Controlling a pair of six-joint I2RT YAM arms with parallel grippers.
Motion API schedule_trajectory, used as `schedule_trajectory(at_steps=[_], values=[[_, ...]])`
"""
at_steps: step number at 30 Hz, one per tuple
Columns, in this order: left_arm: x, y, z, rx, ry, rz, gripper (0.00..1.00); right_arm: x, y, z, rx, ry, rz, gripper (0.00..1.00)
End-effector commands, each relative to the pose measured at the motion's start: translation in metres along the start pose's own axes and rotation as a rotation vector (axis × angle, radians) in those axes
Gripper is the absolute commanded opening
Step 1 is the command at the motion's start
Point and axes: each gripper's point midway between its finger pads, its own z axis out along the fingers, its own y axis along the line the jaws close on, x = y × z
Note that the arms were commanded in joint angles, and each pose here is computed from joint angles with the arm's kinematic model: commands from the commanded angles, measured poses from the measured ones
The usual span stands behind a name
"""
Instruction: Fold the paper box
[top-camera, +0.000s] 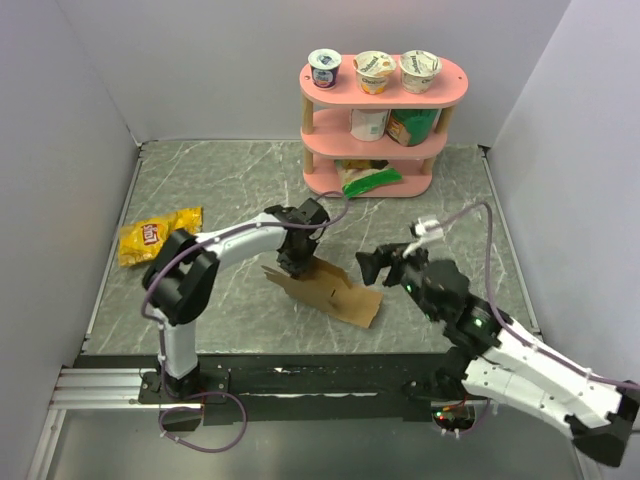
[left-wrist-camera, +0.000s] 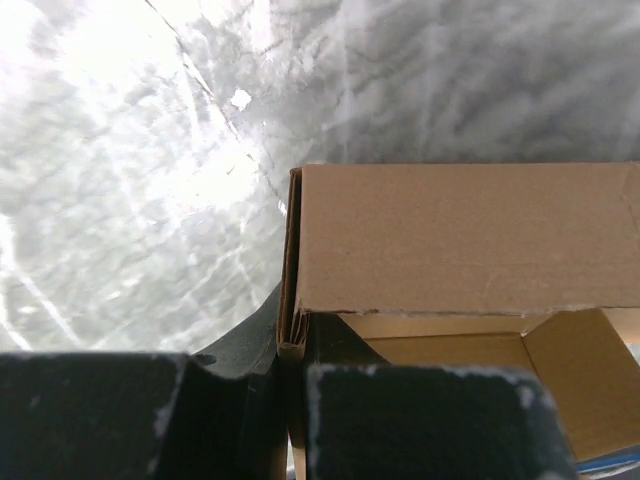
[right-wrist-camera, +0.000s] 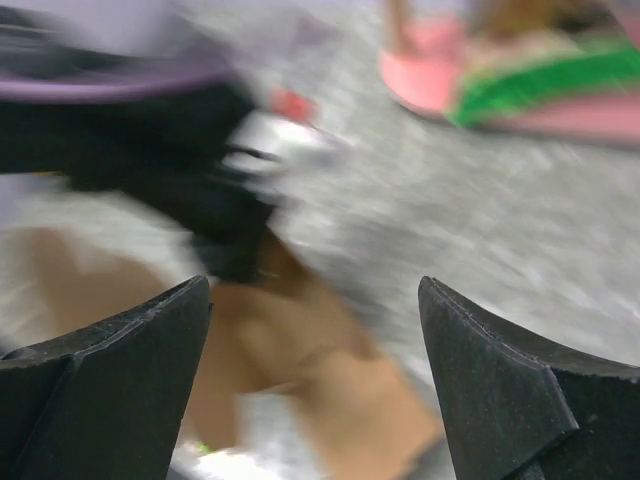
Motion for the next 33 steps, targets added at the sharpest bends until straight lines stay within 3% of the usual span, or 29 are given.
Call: schedule_trajectory(at_steps=[1,7,13,21,26,27,30,32,33], values=[[-0.042,-0.007,-0.042,0.062,-0.249,0.105,0.01,0.058,-0.034,0.027,0.063,0.252,0.032,0.89],[-0.051,-0.018,-0.061,0.101,-0.392,0.253,0.01,0.079,-0.02,0.041,-0.056,0.264,-0.054,0.9],[-0.046,-0.001,-0.063,-0.011,-0.438,0.269,0.01,0.083,-0.017,0.038,-0.07,0.245,-0.153,0.92],[-0.046,-0.008,-0.073,-0.044,-0.51,0.265,0.01,0.094,-0.016,0.066,-0.002,0.245,-0.229,0.92],[-0.047,-0.015,-0.081,-0.039,-0.538,0.254,0.01,0.102,0.003,0.08,-0.044,0.236,-0.274,0.89],[-0.049,-0.017,-0.086,-0.031,-0.56,0.249,0.01,0.108,0.003,0.083,-0.032,0.246,-0.282,0.86],[-0.047,-0.014,-0.086,-0.046,-0.566,0.245,0.01,0.11,0.003,0.089,0.005,0.239,-0.297,0.6],[-0.046,-0.009,-0.084,-0.075,-0.551,0.225,0.01,0.108,0.007,0.091,0.015,0.241,-0.294,0.51],[-0.043,-0.006,-0.078,-0.095,-0.527,0.223,0.01,0.112,0.006,0.091,0.022,0.258,-0.302,0.38]])
